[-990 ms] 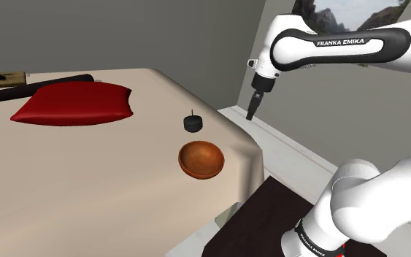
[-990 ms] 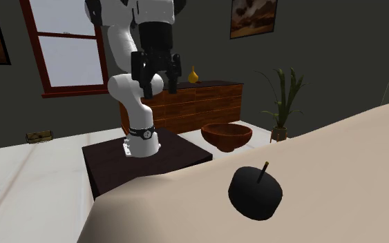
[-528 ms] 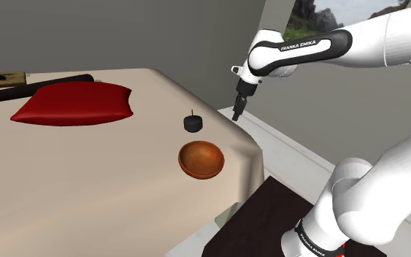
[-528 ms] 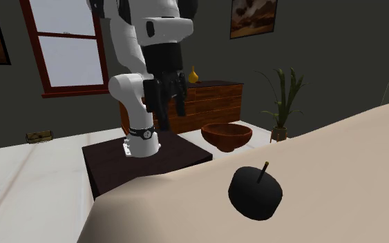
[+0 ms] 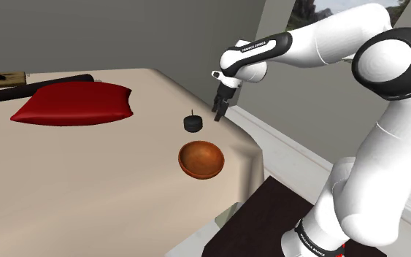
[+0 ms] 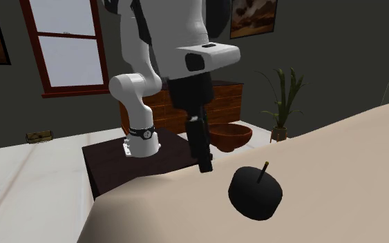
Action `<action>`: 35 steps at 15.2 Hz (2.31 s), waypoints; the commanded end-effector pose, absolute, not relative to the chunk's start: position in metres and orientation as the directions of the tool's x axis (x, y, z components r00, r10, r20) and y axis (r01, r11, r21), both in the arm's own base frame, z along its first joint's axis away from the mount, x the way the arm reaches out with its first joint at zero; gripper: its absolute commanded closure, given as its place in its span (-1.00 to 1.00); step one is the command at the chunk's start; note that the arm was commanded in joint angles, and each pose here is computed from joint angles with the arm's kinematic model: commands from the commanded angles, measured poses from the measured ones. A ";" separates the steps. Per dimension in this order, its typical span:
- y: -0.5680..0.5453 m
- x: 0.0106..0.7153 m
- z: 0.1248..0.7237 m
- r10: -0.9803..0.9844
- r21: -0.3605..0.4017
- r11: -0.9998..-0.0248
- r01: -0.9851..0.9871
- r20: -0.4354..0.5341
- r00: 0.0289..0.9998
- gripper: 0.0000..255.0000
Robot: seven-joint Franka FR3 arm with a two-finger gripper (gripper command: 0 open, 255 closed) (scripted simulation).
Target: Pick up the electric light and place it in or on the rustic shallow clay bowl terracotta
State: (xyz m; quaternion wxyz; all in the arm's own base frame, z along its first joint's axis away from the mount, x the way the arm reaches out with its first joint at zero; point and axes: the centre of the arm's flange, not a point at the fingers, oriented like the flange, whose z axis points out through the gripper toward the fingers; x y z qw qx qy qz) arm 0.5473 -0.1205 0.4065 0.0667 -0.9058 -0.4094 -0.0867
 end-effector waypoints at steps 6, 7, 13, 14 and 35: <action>-0.110 0.594 0.369 0.805 -0.045 -0.538 0.841 0.267 0.530 -1.00; -0.109 0.594 0.363 0.805 -0.045 -0.538 0.841 0.267 0.530 -1.00; -0.103 0.597 0.340 0.805 -0.045 -0.538 0.841 0.267 0.530 -1.00; -0.103 0.597 0.340 0.805 -0.045 -0.538 0.841 0.267 0.530 -1.00; -0.016 0.647 0.391 0.654 -0.056 -0.756 0.653 -0.111 0.748 -1.00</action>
